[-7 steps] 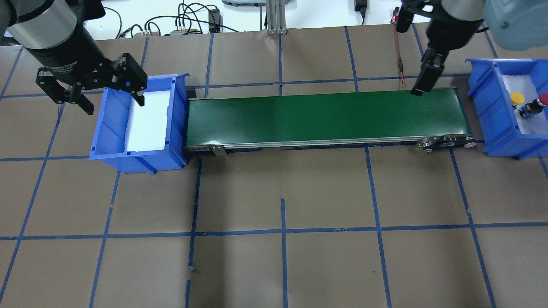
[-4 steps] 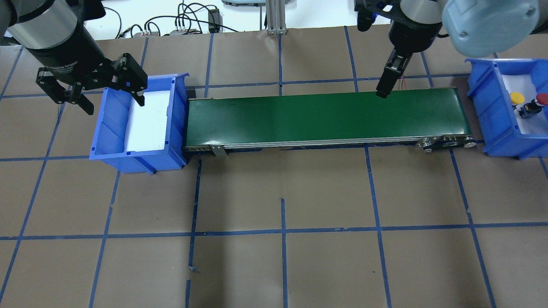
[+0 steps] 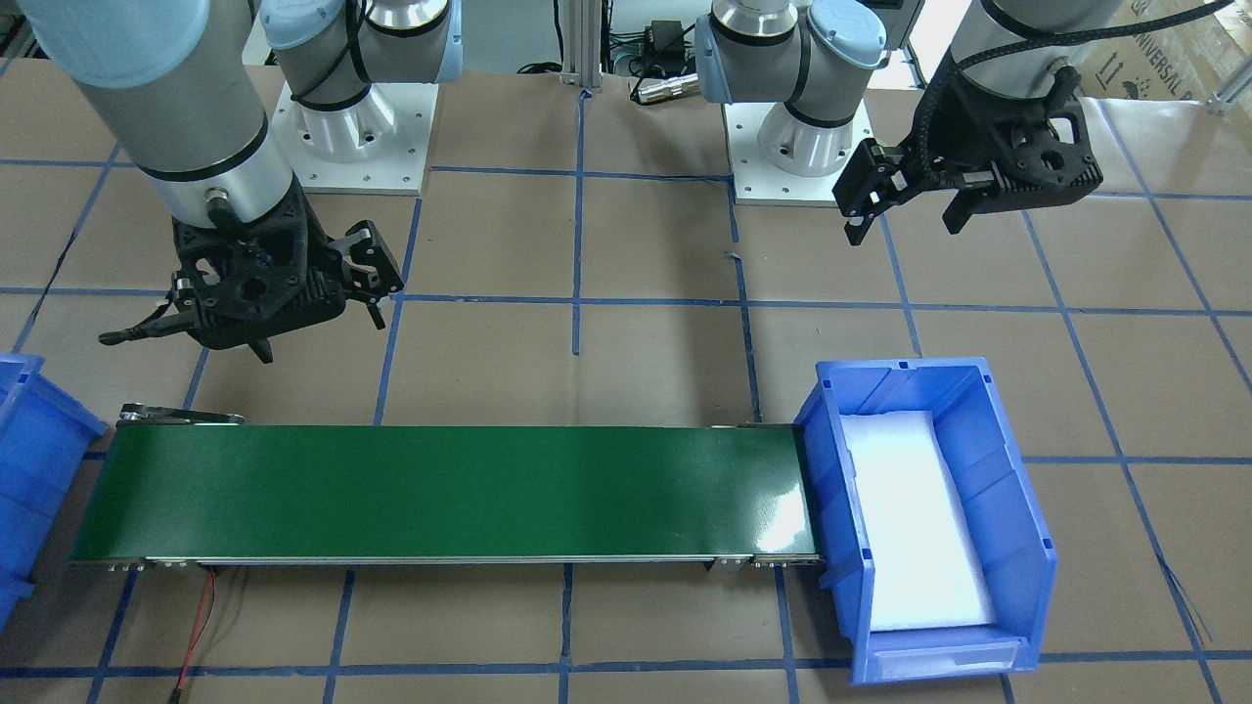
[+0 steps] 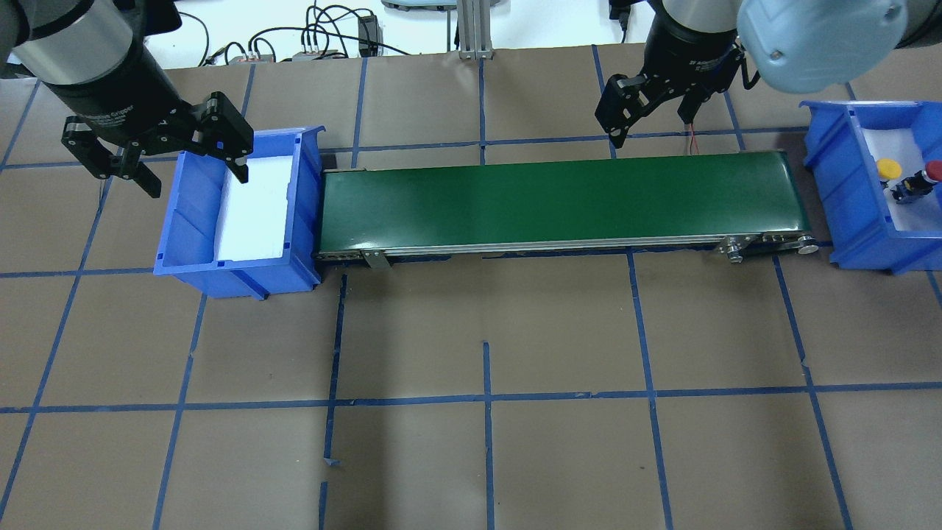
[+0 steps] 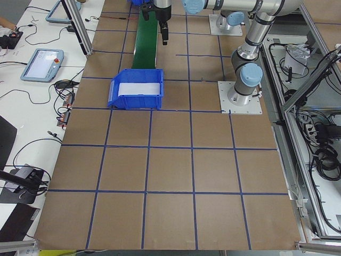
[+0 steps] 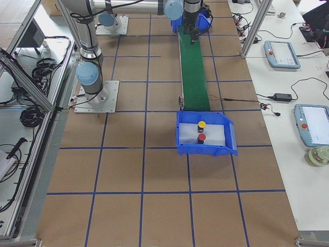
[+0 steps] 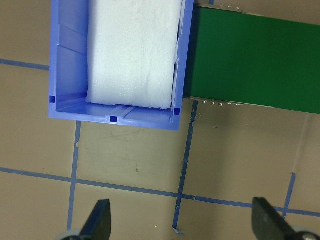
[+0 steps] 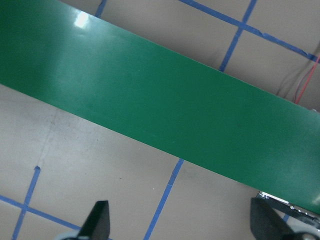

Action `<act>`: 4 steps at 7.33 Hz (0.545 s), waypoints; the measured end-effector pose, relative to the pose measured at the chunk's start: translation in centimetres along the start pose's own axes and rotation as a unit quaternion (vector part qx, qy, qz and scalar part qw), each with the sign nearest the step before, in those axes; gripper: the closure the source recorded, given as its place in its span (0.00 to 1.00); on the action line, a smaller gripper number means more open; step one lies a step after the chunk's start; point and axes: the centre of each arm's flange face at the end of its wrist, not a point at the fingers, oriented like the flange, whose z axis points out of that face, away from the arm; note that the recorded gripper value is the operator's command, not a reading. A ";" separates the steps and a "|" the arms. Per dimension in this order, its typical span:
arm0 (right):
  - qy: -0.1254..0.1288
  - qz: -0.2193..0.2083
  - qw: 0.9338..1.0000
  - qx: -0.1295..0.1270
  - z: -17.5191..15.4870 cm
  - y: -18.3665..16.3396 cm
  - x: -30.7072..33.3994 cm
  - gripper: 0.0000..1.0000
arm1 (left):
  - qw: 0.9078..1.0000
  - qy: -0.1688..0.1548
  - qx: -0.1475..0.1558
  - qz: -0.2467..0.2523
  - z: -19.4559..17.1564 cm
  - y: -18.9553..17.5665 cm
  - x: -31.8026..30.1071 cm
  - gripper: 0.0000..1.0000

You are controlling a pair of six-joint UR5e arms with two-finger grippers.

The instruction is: Transport two buttons from left to right

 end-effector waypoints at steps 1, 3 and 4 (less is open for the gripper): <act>0.002 0.032 0.999 0.002 -0.9 0.2 1.3 0.00 | 1.000 0.000 0.000 0.000 0.0 0.0 0.0 0.00; -0.002 0.060 0.998 -0.005 -1.9 0.9 2.9 0.00 | 1.000 0.000 0.000 0.000 0.0 0.0 0.0 0.00; -0.004 0.061 0.998 -0.007 -2.0 1.1 3.1 0.00 | 1.000 0.000 0.001 0.000 -0.1 0.0 0.0 0.00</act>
